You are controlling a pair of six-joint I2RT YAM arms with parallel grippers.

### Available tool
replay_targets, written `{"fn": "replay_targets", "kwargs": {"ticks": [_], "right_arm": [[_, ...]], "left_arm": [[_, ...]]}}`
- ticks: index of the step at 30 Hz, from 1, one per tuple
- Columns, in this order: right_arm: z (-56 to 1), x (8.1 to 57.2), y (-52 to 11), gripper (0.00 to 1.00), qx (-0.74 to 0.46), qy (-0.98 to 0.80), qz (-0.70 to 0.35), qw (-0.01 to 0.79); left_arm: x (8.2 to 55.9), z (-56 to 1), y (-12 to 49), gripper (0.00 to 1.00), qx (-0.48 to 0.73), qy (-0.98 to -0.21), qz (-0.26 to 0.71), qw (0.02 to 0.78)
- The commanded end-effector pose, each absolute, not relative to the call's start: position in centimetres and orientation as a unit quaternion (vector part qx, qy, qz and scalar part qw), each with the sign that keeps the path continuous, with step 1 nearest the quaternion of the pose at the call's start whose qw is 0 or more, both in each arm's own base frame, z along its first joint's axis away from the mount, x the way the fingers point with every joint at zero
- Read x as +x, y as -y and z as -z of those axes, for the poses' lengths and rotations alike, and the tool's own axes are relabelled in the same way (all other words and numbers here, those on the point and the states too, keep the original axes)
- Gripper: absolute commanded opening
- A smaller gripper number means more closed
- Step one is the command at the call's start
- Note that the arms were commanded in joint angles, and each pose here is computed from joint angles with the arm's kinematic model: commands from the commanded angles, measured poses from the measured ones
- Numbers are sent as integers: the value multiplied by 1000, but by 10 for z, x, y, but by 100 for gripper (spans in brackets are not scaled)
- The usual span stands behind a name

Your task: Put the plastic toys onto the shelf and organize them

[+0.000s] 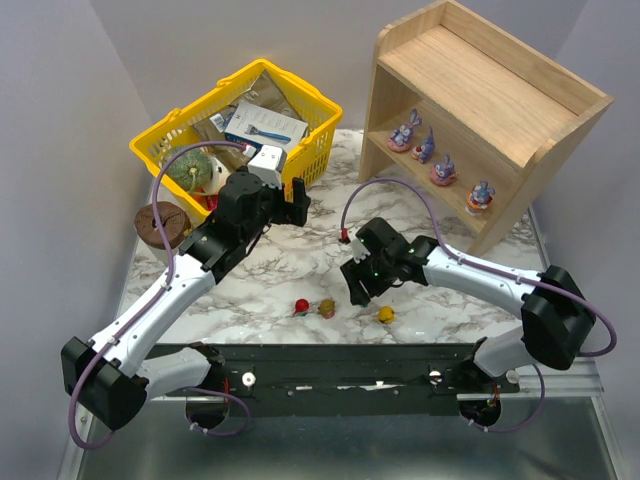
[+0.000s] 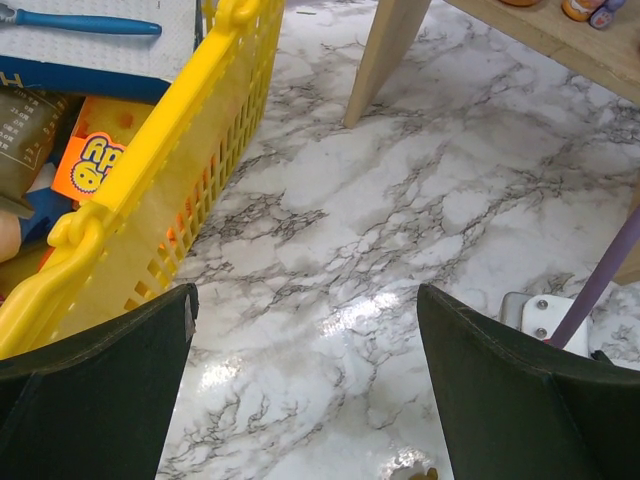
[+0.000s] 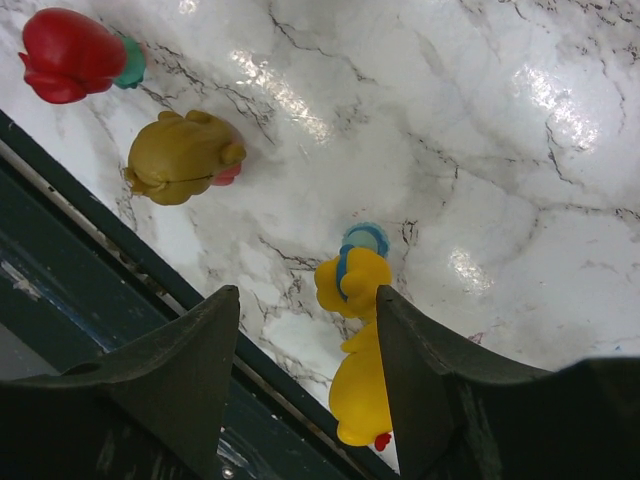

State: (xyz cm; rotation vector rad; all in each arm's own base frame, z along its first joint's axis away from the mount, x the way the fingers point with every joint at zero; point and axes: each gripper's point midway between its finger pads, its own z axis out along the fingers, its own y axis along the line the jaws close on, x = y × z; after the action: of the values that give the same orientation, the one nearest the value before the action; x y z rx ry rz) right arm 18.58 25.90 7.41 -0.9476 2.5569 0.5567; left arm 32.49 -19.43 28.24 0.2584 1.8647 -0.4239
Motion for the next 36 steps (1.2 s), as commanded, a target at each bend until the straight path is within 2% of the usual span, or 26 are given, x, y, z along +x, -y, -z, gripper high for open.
{"fn": "replay_targets", "kwargs": {"ticks": [1,11,20,23,27,30,32,36], "right_arm": [[-64,194,-255,63,-327,-909,-169,194],[-41,200,-252,60,-320,-919,-139,181],[-36,199,-252,50,-315,-924,-136,169],[-35,197,-252,40,-310,-927,-136,162],[-42,198,-254,16,-302,-931,-133,154],[-54,199,-253,5,-286,-937,-129,155],[-71,206,-258,1,-274,-938,-131,168],[-107,209,-253,1,-257,-945,-113,169]], "left_arm": [[330,-288,189,99,108,-792,171,577],[333,-286,187,99,107,-793,173,574],[333,-284,184,99,106,-795,172,572],[334,-284,184,99,105,-794,172,573],[334,-284,184,99,105,-795,176,572],[333,-284,186,99,109,-794,180,570],[331,-285,187,99,114,-792,183,570],[328,-287,192,99,128,-787,197,570]]}}
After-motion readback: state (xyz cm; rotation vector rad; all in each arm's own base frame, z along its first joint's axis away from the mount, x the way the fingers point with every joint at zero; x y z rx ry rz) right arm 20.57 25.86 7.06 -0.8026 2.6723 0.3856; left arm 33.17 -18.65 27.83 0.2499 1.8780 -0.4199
